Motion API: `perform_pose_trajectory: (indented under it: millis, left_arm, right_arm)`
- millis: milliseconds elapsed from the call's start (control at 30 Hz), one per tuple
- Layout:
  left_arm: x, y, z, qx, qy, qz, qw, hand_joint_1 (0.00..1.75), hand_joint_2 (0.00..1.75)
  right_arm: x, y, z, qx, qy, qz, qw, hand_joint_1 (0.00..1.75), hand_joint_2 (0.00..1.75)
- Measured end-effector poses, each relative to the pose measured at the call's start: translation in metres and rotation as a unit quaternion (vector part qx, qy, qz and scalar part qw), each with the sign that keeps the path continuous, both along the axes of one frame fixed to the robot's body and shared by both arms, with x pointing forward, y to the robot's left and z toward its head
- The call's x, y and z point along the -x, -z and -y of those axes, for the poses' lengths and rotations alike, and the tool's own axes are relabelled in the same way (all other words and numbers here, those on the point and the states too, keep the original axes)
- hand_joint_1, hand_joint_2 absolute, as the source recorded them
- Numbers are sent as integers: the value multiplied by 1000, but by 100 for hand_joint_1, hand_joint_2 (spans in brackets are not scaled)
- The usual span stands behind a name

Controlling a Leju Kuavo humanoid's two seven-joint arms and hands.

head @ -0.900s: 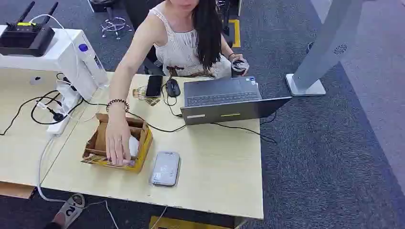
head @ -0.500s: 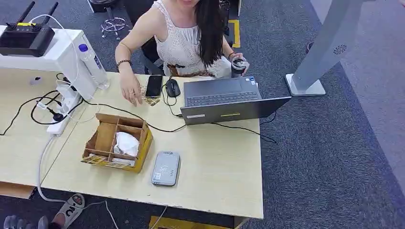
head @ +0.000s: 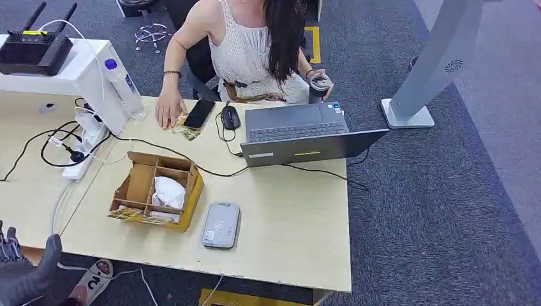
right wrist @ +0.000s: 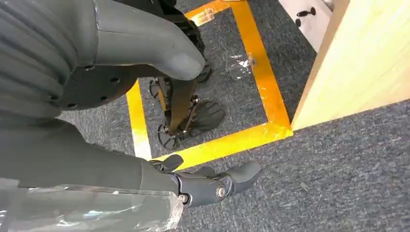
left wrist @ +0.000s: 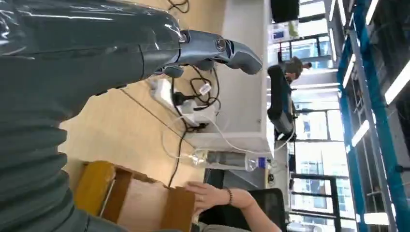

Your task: Pass the card to the sensor for recognition and then transmit it.

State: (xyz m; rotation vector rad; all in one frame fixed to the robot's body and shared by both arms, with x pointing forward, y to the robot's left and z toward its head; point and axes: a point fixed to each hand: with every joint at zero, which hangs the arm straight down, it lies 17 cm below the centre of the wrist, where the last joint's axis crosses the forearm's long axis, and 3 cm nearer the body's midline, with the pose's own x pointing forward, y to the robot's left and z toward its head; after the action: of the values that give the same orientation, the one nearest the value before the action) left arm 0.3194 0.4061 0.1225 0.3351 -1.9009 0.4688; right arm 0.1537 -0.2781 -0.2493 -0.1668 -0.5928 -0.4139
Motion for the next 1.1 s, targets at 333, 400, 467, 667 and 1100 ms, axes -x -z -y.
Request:
perform_pose_trajectory:
  millis: [333, 400, 467, 667, 1100]
  left_arm:
    - [-75, -42, 38, -146, 50, -37, 987, 0, 175]
    - [-87, -48, 43, -175, 55, -45, 982, 0, 175]
    - [-100, -55, 49, -206, 57, -53, 975, 0, 175]
    - [-133, -76, 63, -299, 56, -72, 950, 0, 175]
    - [-182, -94, 73, -457, 26, -121, 881, 0, 175]
  right_arm:
    - [-11, -2, -10, -3, -29, 2, 1000, 0, 175]
    - [-13, -2, -11, -3, -36, 3, 999, 0, 175]
    - [-16, -3, -13, -3, -41, 4, 999, 0, 175]
    - [-21, -4, -18, -4, -58, 4, 998, 0, 175]
    - [-30, -6, -30, -10, -90, 8, 996, 0, 175]
